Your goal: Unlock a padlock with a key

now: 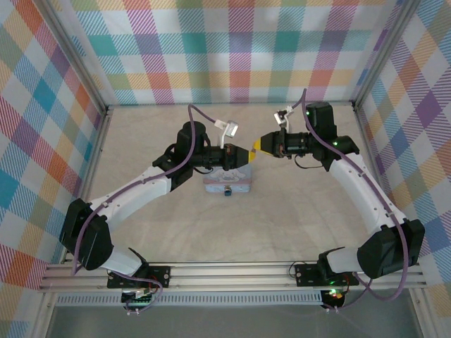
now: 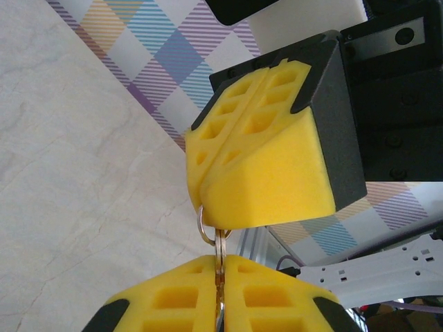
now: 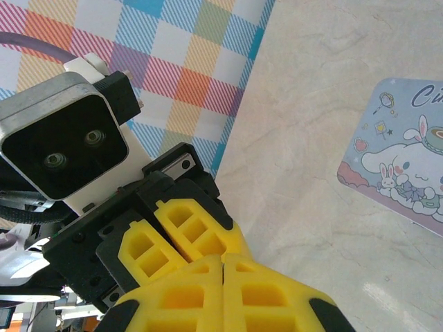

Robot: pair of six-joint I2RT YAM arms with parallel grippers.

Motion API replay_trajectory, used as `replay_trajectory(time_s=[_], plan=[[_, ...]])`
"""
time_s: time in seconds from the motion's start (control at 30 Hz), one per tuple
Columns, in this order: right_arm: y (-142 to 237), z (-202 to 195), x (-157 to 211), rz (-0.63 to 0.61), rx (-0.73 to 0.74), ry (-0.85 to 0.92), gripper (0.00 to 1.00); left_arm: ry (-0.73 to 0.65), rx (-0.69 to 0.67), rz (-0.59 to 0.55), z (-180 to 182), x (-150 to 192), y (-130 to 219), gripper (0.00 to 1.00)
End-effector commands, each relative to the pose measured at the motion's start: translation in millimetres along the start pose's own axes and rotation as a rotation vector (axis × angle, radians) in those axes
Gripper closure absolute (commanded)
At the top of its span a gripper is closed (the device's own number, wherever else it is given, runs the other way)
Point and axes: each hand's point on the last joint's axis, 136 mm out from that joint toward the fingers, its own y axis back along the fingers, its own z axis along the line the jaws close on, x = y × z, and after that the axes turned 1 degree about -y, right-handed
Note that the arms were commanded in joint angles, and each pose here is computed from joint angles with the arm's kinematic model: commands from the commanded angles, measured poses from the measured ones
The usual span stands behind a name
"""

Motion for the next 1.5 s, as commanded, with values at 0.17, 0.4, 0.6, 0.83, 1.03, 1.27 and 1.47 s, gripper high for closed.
replay_trajectory(time_s=[0.17, 0.4, 0.6, 0.83, 1.03, 1.27, 1.47], plan=[[3.4, 8.6, 4.7, 0.023, -0.032, 0.028, 1.00, -0.053, -0.003, -0.020, -15.3, -10.0, 9.0, 0.85], [1.6, 6.4, 8.7, 0.039, -0.045, 0.018, 1.00, -0.058, -0.005, -0.019, -15.7, -9.7, 10.0, 0.81], [0.7, 6.7, 11.3, 0.051, -0.058, 0.012, 0.99, -0.056, 0.007, -0.020, -17.6, -11.9, 8.5, 0.84], [2.0, 5.0, 13.3, 0.046, -0.043, 0.020, 0.99, -0.062, 0.007, -0.021, -18.5, -12.4, 9.1, 1.00], [5.2, 2.9, 12.9, 0.019, -0.018, 0.060, 0.72, -0.066, 0.009, 0.011, -20.6, -7.4, 10.6, 1.00], [7.0, 5.7, 15.5, -0.005, -0.039, 0.094, 0.51, -0.074, 0.061, 0.054, -32.1, -2.2, 12.3, 1.00], [2.5, 16.1, 23.1, 0.038, -0.111, 0.109, 0.62, -0.077, 0.090, 0.075, -38.5, -0.9, 12.7, 1.00]])
